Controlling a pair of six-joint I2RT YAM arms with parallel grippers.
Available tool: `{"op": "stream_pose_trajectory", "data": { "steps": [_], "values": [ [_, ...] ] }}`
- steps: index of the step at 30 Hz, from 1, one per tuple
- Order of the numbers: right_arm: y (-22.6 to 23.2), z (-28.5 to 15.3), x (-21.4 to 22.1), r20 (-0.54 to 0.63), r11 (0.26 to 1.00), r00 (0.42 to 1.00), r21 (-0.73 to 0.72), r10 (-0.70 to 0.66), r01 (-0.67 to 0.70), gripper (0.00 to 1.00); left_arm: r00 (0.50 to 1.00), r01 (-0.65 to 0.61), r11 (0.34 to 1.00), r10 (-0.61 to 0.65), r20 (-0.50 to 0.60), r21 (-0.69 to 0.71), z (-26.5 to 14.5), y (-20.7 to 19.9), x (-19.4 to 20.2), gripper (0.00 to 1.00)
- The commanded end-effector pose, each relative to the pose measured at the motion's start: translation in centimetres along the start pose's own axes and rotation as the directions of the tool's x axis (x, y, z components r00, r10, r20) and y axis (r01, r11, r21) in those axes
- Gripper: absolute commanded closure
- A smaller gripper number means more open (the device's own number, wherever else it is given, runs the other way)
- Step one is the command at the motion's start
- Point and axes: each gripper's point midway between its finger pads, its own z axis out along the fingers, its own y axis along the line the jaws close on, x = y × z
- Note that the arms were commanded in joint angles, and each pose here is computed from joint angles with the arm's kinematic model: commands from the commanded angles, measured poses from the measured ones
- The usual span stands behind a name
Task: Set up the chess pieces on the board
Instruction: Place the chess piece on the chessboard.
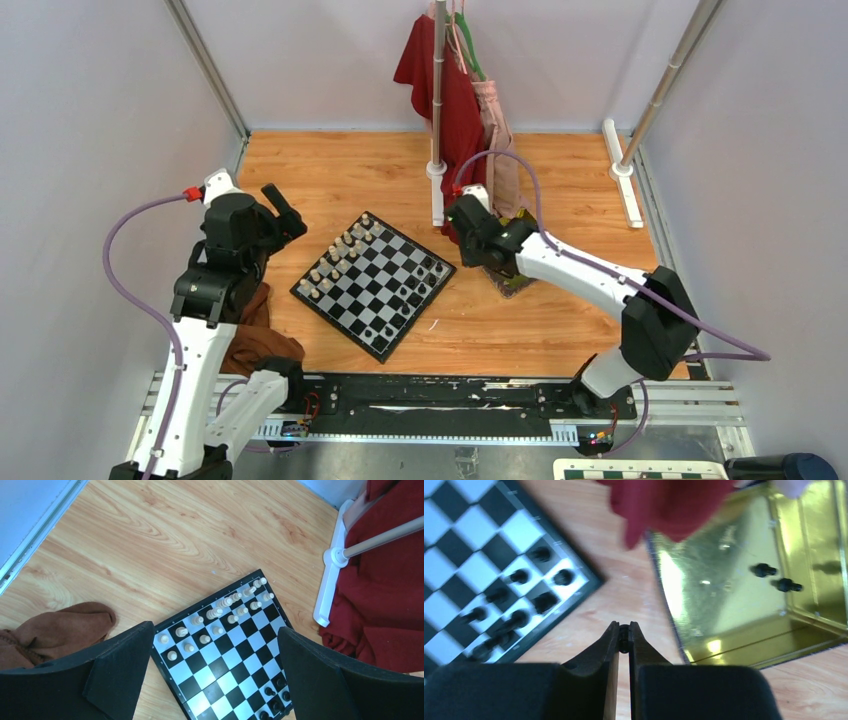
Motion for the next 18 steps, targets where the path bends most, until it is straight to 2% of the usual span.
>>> {"op": "stream_pose_trajectory", "data": {
  "steps": [1,9,18],
  "values": [
    [3.8,-2.8,-0.3,0.03,0.992,0.994,-0.059,-0.107,0.109,1.0,1.0,0.023,1.0,-0.023,0.011,0.001,-0.7,0.2,-0.3,0.0],
    [12.0,-5.5,1.0,0.07,0.948,0.966,-0.184,-0.25,0.259,1.0,0.999,0.04,0.999,-0.041,0.027,0.014,-1.7,0.3,-0.8,0.0],
    [18.6,-6.3,3.6,0.091,0.879,0.92,-0.272,-0.381,0.391,1.0,0.997,0.054,0.998,-0.055,0.053,0.027,-2.8,-0.2,-2.3,0.0]
  ]
}}
